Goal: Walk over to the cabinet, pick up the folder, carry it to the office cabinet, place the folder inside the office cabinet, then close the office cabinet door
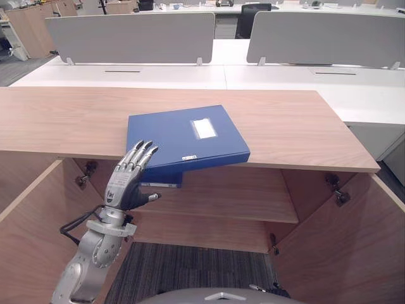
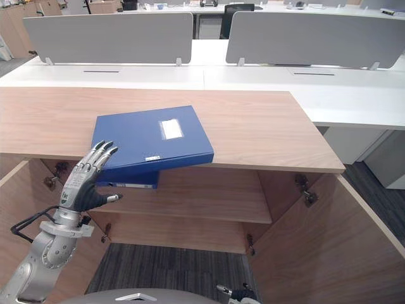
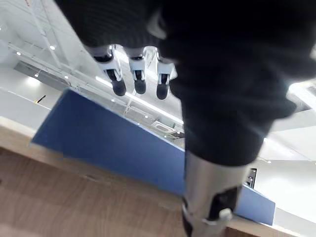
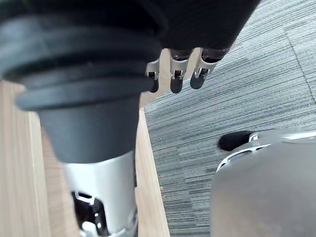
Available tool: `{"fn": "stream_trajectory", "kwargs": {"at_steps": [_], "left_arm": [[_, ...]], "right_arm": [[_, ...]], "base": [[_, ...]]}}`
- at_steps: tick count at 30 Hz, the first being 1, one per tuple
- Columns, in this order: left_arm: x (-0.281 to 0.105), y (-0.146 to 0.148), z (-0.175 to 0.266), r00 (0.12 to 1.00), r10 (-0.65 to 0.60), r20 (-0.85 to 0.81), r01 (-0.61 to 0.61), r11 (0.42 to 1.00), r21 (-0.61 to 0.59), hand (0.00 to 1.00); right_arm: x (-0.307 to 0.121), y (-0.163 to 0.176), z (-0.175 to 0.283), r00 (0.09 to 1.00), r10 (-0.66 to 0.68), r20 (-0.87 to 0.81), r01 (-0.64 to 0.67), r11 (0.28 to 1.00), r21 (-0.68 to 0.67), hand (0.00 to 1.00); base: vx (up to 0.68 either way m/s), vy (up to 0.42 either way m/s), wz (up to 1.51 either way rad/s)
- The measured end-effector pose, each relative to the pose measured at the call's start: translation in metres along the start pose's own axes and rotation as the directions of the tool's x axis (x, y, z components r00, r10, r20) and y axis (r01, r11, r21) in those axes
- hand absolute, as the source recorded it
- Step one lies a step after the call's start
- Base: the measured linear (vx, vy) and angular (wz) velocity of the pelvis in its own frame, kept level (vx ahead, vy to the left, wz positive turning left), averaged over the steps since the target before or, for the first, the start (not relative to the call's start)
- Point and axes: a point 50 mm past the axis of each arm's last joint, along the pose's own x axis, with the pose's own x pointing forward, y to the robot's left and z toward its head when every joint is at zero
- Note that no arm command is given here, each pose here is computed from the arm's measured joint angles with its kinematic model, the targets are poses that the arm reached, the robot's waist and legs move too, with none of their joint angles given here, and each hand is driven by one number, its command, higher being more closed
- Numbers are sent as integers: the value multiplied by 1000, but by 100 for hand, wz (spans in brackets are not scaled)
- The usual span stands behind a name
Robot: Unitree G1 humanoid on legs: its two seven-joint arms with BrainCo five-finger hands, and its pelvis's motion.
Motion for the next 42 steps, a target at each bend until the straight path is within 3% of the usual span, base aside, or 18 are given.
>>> {"fn": "stream_trajectory", "kwargs": {"at_steps": [18,42], "left_arm": [[-7,-16,-9,995,-25,-100,30,998,48,0],[0,-17,-13,992,42,-121,-34,997,65,0]], "right_arm": [[0,2,4,1000,15,20,-15,1000,16,0],[-1,3,2,999,34,7,-34,996,82,0]], "base": [[0,0,0],[0,0,0]]}}
